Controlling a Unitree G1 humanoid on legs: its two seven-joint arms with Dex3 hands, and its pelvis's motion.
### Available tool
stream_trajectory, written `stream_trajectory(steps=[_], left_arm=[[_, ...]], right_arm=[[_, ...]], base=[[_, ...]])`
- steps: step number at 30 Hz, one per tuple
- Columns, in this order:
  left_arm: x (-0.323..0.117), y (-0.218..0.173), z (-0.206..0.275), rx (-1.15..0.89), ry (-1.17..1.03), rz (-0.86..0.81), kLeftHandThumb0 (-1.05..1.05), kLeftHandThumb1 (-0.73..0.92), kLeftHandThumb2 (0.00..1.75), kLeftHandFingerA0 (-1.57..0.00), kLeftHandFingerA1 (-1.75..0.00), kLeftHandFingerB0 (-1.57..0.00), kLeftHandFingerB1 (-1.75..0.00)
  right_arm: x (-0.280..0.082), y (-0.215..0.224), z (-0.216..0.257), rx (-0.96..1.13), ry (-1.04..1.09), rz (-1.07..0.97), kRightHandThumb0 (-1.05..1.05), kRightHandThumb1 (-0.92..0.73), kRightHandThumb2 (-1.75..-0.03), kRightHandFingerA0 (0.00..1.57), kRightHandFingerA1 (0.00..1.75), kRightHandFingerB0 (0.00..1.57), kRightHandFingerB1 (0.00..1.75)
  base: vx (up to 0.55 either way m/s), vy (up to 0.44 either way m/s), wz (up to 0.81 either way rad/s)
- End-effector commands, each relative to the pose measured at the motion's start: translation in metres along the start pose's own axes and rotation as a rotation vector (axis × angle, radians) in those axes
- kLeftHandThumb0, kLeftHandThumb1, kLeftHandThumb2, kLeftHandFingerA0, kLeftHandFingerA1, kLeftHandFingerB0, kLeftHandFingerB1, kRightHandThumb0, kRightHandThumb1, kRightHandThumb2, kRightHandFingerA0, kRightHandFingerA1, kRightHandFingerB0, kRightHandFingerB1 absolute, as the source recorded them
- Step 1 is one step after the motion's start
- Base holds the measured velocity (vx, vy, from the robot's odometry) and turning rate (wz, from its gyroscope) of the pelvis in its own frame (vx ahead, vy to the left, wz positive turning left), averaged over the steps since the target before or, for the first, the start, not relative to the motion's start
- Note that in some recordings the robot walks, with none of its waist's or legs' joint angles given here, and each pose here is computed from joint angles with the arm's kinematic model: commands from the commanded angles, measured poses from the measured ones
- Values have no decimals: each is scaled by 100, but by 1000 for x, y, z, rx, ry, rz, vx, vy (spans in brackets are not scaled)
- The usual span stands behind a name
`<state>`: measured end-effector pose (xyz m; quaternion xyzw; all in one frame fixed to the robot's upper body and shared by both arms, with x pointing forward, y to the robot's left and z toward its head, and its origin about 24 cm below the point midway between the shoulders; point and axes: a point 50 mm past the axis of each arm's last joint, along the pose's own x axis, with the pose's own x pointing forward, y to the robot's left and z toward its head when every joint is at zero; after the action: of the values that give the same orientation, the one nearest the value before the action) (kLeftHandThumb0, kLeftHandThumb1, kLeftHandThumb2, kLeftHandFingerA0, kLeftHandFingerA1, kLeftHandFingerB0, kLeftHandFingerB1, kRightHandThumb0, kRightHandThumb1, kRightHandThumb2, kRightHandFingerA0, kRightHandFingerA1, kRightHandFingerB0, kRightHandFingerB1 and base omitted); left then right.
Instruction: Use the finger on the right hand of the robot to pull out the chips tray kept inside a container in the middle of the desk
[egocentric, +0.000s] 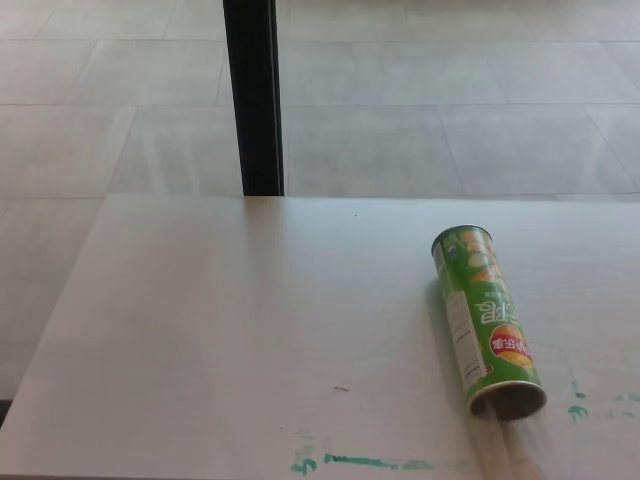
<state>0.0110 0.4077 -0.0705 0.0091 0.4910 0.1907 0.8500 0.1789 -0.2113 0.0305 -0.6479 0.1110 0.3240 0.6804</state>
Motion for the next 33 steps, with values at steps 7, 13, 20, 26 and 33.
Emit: stream_trajectory(steps=[7, 13, 20, 26, 33], left_arm=[[-2, 8, 4, 2, -11, 31, -65, 73, 62, -30, -67, -36, -58], [-2, 9, 1, 3, 12, 45, -65, 73, 63, -34, -67, -37, -54], [-3, 8, 0, 8, 4, 42, -68, 71, 61, -33, -68, -36, -54], [-3, 9, -1, -4, 14, 49, -64, 73, 62, -33, -69, -39, -62], [-5, 11, -8, 2, 41, 59, -66, 71, 61, -32, -62, -34, -48]], right_arm=[[-9, 22, -6, 23, 30, 140, -24, -57, -56, 83, 108, 52, 44], [-7, 7, -10, 19, 25, 70, -23, -57, -57, 84, 116, 49, 44], [1, -45, -8, 18, 25, -58, -24, -57, -57, 83, 93, 28, 35], [-5, -69, -5, 34, -3, -120, -16, -37, -87, 87, 100, 7, 48], [-22, -59, 0, 83, -28, -79, -16, -35, -85, 89, 104, 0, 46]], base=[[0, 0, 0], [0, 0, 0], [0, 0, 0], [0, 0, 0], [0, 0, 0]])
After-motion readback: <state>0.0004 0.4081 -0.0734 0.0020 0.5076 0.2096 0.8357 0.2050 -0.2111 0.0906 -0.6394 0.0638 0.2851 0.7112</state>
